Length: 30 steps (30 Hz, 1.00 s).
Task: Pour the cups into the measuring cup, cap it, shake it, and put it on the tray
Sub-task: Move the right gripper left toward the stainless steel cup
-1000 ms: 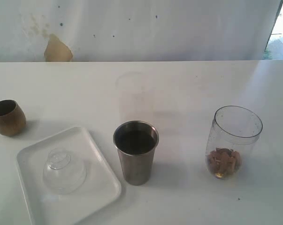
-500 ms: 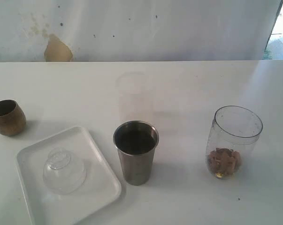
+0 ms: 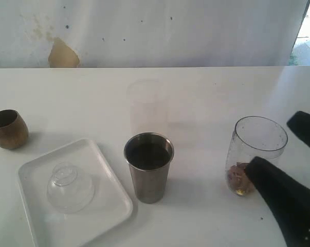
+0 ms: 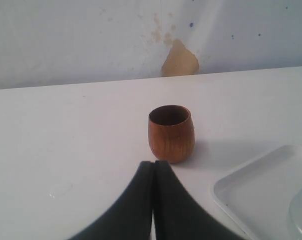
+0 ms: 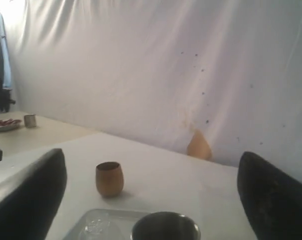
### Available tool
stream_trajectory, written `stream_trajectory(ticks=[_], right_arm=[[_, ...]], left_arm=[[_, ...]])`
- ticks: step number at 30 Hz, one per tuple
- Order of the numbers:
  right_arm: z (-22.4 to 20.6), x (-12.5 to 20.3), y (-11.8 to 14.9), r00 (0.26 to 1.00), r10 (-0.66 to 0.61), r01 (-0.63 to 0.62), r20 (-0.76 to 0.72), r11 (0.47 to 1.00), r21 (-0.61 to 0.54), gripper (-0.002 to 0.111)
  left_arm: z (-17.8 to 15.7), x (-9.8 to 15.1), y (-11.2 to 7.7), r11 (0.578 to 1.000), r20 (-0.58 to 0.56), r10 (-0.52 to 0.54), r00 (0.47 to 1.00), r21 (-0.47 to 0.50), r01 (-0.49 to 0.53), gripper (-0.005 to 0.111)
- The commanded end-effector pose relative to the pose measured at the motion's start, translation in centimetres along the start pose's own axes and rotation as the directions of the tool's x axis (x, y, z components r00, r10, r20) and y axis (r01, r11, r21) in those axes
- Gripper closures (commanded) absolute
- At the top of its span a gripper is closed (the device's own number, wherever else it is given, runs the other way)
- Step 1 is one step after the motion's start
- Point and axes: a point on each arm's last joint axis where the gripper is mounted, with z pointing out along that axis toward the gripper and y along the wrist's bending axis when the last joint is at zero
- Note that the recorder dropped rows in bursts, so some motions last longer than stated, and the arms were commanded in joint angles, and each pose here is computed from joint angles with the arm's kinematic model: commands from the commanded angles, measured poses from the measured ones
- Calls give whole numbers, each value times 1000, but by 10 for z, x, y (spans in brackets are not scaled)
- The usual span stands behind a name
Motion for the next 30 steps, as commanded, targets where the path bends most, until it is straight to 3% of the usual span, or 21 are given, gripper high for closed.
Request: stream_trajectory(ticks=[1, 12, 16, 20, 24, 26, 28, 30], right_arm=[[18, 3, -8, 996, 48, -55, -78, 995, -89, 24], [69, 28, -25, 965, 55, -111, -257, 971, -210, 24], [102, 47, -24, 939, -121, 40, -321, 968, -248, 24], [116, 53, -37, 948, -121, 84, -294, 987, -135, 24], [117, 50, -38, 961, -31, 3, -276, 995, -103, 24], [119, 53, -41, 941, -69, 39, -331, 995, -97, 18], [118, 58, -42, 908, -102, 67, -405, 993, -98, 5], [118, 59, -41, 903, -106, 69, -416, 992, -103, 3]], left_arm=[[0, 1, 0, 1000, 6, -1, 1000, -1, 1, 107], [0, 1, 0, 1000, 6, -1, 1000, -1, 1, 107], [0, 1, 0, 1000, 6, -1, 1000, -1, 1, 107], [0, 1, 0, 1000, 6, -1, 1000, -1, 1, 107], [0, 1, 0, 1000, 6, -1, 1000, -1, 1, 107], [0, 1, 0, 1000, 6, -1, 1000, -1, 1, 107], [0, 1, 0, 1000, 6, -1, 1000, -1, 1, 107], [0, 1, 0, 1000, 6, -1, 1000, -1, 1, 107]])
